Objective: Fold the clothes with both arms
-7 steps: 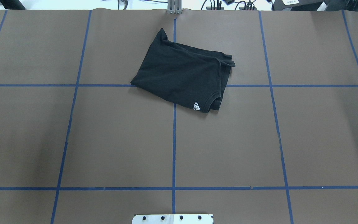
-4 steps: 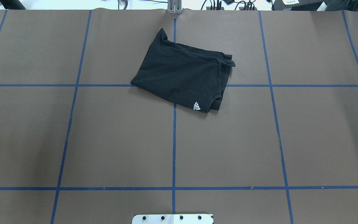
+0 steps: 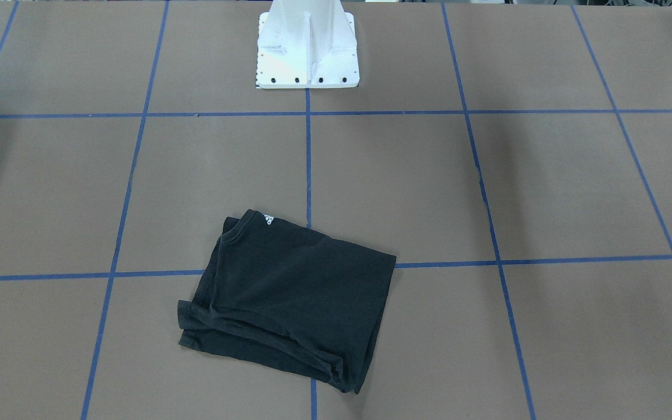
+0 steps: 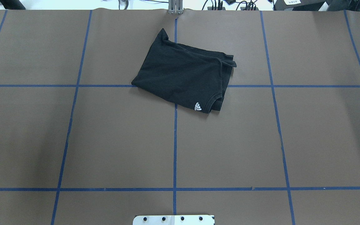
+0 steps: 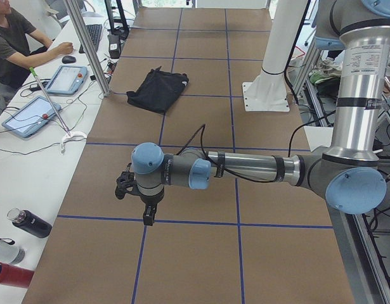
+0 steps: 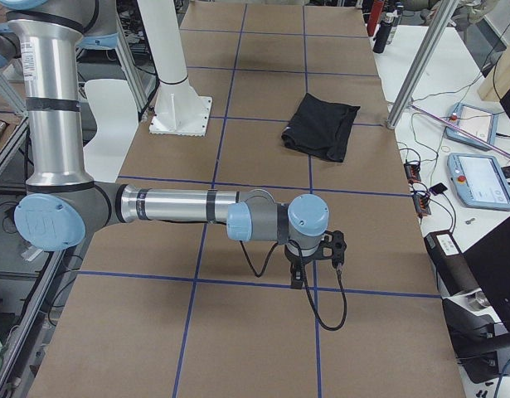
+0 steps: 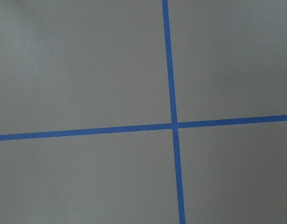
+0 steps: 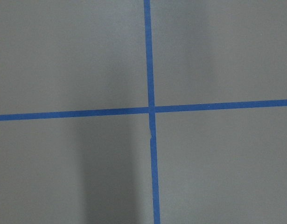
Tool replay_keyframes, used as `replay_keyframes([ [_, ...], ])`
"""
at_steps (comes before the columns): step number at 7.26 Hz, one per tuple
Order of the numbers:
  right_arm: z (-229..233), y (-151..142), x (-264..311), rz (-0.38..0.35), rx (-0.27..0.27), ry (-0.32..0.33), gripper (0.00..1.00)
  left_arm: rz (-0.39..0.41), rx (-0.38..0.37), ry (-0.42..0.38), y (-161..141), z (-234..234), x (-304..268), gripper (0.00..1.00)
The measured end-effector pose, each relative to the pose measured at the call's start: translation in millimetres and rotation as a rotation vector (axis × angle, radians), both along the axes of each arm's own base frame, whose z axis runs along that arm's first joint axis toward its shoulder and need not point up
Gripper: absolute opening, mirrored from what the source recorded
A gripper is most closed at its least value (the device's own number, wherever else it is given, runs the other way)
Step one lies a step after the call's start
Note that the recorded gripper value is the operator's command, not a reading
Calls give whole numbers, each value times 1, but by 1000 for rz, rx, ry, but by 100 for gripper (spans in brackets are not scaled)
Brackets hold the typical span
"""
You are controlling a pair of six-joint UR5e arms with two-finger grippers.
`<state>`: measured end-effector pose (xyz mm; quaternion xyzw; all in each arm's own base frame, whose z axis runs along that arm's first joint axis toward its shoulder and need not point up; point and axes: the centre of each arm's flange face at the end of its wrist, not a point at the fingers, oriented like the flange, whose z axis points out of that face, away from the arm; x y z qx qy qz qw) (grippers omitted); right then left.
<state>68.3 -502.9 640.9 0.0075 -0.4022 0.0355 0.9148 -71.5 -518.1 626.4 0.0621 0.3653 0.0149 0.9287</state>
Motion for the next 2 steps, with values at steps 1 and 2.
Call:
replay_keyframes([
  [1, 0, 0, 0, 0, 0, -2, 100, 0, 0, 0, 0, 0, 0, 100],
  [2, -1, 0, 0, 0, 1, -2, 100, 0, -1, -1, 0, 0, 0, 100],
])
